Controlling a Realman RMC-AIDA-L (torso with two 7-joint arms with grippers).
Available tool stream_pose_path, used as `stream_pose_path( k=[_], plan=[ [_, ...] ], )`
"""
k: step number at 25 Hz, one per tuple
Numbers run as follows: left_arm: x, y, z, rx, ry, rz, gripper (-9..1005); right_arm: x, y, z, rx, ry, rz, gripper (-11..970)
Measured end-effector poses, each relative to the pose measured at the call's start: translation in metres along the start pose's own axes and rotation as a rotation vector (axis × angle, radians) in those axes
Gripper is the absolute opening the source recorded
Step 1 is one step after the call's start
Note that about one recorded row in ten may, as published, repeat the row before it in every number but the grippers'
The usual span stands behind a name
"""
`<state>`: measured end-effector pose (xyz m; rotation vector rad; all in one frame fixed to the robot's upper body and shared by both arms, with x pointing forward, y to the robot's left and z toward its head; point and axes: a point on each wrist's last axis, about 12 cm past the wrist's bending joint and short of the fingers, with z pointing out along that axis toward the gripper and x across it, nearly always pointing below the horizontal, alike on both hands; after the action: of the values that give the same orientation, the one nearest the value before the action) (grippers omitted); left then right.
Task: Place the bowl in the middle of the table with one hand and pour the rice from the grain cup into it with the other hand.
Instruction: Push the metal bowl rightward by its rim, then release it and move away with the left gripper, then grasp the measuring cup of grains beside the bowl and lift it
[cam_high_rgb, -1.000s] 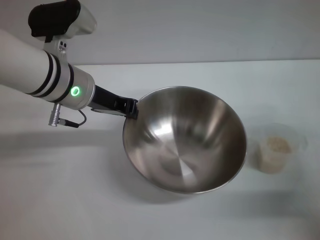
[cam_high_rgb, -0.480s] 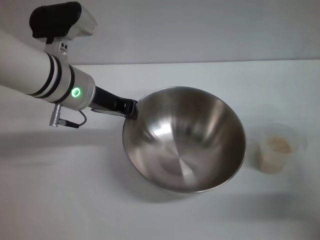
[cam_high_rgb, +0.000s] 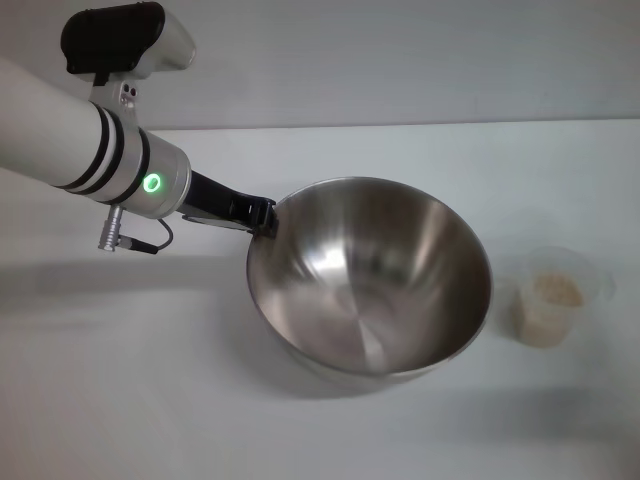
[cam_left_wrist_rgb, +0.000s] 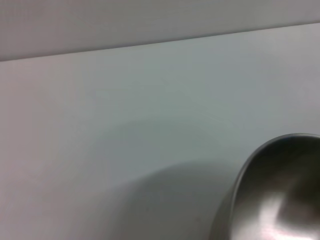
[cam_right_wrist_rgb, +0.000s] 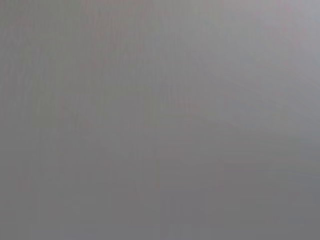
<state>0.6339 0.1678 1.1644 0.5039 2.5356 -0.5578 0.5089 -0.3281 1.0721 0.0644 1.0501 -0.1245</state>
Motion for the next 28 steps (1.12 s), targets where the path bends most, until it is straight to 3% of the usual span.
stream_pose_path(
  k=[11,15,17,22,28],
  plan=[
    [0.001,0.005,-0.003,-0.010,-0.022,0.012,179,0.000,0.001,-0.001,-0.006,0.001,0.001,635],
    [-0.003,0.011,-0.019,-0.023,-0.093,0.018,281,0.000,0.000,-0.002,-0.005,0.003,0.002,635],
    [-0.003,0.011,-0.023,-0.023,-0.106,0.020,286,0.000,0.000,-0.002,-0.005,0.003,0.002,635],
    [-0.008,0.007,-0.049,-0.037,-0.223,0.053,298,0.000,0.001,-0.002,-0.006,0.003,0.003,635],
    [-0.007,0.025,-0.076,-0.150,-0.484,0.053,299,0.000,0.001,-0.001,-0.002,0.003,0.005,635]
  ],
)
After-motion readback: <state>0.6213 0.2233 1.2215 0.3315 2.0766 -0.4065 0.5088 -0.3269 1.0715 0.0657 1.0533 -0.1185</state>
